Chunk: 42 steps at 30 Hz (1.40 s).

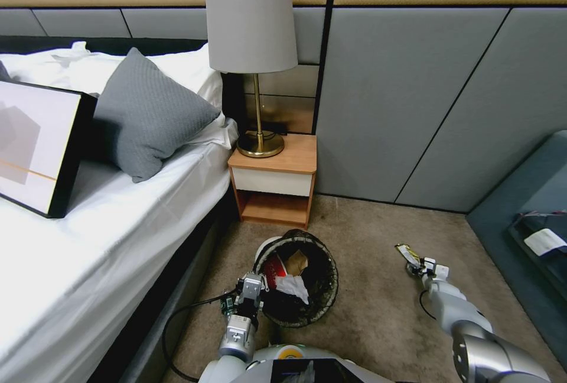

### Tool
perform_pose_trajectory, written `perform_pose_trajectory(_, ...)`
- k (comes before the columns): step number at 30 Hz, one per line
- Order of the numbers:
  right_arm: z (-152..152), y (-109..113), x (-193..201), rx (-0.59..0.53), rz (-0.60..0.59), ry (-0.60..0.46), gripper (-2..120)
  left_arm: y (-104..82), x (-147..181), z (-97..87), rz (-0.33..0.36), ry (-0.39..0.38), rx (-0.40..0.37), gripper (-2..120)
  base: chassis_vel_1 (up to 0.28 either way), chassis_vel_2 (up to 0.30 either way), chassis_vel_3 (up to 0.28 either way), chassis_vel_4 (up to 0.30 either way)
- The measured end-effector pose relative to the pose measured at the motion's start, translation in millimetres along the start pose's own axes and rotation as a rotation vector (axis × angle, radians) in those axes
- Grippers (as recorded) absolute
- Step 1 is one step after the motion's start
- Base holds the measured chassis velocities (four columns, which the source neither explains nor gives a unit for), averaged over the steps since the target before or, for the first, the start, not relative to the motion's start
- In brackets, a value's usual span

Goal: Pick up the trash bin, then pick up the garbage from the floor and place it into the trash bin.

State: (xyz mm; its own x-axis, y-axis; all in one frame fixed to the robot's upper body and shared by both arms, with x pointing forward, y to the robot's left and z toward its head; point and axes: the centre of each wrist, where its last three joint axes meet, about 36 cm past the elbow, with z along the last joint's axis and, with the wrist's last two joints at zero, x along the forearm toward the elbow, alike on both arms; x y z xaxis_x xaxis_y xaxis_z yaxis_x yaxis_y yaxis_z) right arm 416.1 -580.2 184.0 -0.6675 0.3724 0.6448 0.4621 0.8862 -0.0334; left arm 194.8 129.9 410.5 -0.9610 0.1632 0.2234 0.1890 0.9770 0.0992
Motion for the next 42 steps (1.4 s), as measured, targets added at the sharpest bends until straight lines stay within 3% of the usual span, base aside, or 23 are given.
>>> perform_pose_trajectory(8,8.5,10.8,-0.5,0.001,-0.017,-0.005,1,-0.4,-2.5,-0.4,0.001,-0.006,0.003,0,0.000,0.000,0.000,0.000)
perform_pose_trajectory(16,16.4,27.3,-1.5,0.003,-0.040,-0.025,0,0.1,-2.9,-0.4,-0.001,-0.006,0.004,0,0.000,0.000,0.000,0.000)
perform_pose_trajectory(19,24.4,51.0,-1.1,0.014,-0.064,-0.070,0,0.3,-3.8,-0.8,-0.003,-0.007,0.005,0,0.000,0.000,0.000,0.000)
perform_pose_trajectory(24,28.6,72.6,5.4,0.060,-0.099,-0.156,0,-0.4,-6.1,1.0,-0.003,-0.004,0.005,0,0.000,0.000,0.000,0.000)
perform_pose_trajectory(28,35.4,92.2,24.4,0.149,-0.163,-0.339,0,-1.8,-9.6,3.7,-0.002,0.001,0.007,0,0.000,0.000,0.000,0.000)
perform_pose_trajectory(29,35.4,92.2,24.4,0.149,-0.163,-0.339,0,-1.8,-9.6,3.7,-0.002,0.001,0.007,0,0.000,0.000,0.000,0.000)
perform_pose_trajectory(33,32.2,112.0,48.5,0.233,-0.318,-0.620,0,-3.2,-11.4,6.2,-0.001,0.006,0.009,0,0.000,0.000,0.000,0.000)
perform_pose_trajectory(35,30.4,114.1,52.2,0.237,-0.336,-0.645,0,-3.3,-11.5,6.2,-0.001,0.006,0.009,0,0.000,0.000,0.000,0.000)
perform_pose_trajectory(37,16.3,126.4,81.5,0.257,-0.470,-0.789,0,-4.6,-12.6,5.9,0.002,0.004,0.011,0,0.000,0.000,0.000,0.000)
perform_pose_trajectory(38,16.3,126.4,81.5,0.257,-0.470,-0.789,0,-4.6,-12.6,5.9,0.002,0.004,0.011,0,0.000,0.000,0.000,0.000)
perform_pose_trajectory(42,-0.1,152.4,150.9,0.301,-0.733,-0.993,0,-6.7,-14.8,7.7,0.007,0.007,0.013,0,0.000,0.000,0.000,0.000)
